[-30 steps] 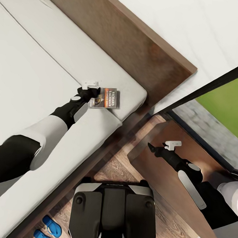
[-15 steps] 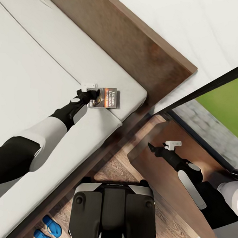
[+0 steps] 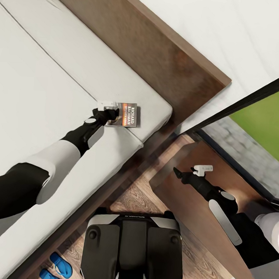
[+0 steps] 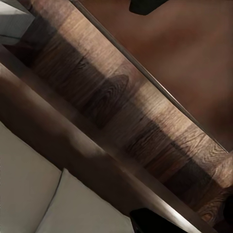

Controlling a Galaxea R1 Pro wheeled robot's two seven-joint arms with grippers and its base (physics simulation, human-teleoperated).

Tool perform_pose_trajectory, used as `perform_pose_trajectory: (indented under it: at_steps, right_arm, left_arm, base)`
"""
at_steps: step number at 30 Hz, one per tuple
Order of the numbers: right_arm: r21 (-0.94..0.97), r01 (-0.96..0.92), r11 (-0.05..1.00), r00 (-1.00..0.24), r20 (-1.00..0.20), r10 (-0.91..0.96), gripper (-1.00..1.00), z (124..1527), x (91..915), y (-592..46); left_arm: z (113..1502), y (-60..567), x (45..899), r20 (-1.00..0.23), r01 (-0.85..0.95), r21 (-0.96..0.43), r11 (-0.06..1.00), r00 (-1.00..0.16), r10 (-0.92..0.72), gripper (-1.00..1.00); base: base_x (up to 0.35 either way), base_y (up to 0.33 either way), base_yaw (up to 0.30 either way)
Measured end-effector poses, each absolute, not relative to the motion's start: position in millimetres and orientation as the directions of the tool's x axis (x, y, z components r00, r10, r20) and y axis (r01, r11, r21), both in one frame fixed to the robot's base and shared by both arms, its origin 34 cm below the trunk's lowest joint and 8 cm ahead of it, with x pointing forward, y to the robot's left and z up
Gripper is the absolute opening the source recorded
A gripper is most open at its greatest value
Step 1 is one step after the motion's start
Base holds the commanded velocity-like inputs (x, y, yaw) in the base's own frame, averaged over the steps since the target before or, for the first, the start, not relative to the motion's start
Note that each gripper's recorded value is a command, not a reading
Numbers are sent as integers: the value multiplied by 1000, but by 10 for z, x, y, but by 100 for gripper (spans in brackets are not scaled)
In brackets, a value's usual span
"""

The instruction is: In the bedroom, move the book from the bed onto either nightstand, and place the two sandals side by side next to the bed.

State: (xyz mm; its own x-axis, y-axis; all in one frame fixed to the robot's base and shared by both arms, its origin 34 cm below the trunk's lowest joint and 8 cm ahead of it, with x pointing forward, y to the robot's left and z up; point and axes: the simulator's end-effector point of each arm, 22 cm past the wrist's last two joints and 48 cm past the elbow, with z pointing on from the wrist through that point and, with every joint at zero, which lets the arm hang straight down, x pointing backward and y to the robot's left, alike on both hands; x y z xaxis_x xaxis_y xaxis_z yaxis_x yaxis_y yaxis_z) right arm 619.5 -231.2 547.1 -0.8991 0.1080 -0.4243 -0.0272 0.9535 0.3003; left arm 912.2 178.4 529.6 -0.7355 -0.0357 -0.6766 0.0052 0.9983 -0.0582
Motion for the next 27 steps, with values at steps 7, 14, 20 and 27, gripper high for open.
perform_pose_trajectory:
  at_steps: [7,14,20,27]
  right_arm:
    - [300,-27,954,-899,-424,108,100,5471,6196,-2317]
    - [299,-26,954,-899,-425,108,100,5471,6197,-2318]
    - [300,-26,954,-899,-424,108,100,5471,6196,-2317]
    - [300,-26,954,-899,-424,109,100,5471,6196,-2318]
  left_arm:
    - [5289,1750,9103,-675,7,-62,998,-737,-36,100]
    - [5283,1725,9092,-674,9,-65,998,-738,-38,100]
    - [5285,1712,9091,-673,9,-67,998,-738,-38,100]
    - [5278,1718,9083,-672,8,-67,998,-739,-39,100]
  base:
    - [0,0,0]
    - [0,0,0]
    - [0,0,0]
    - [0,0,0]
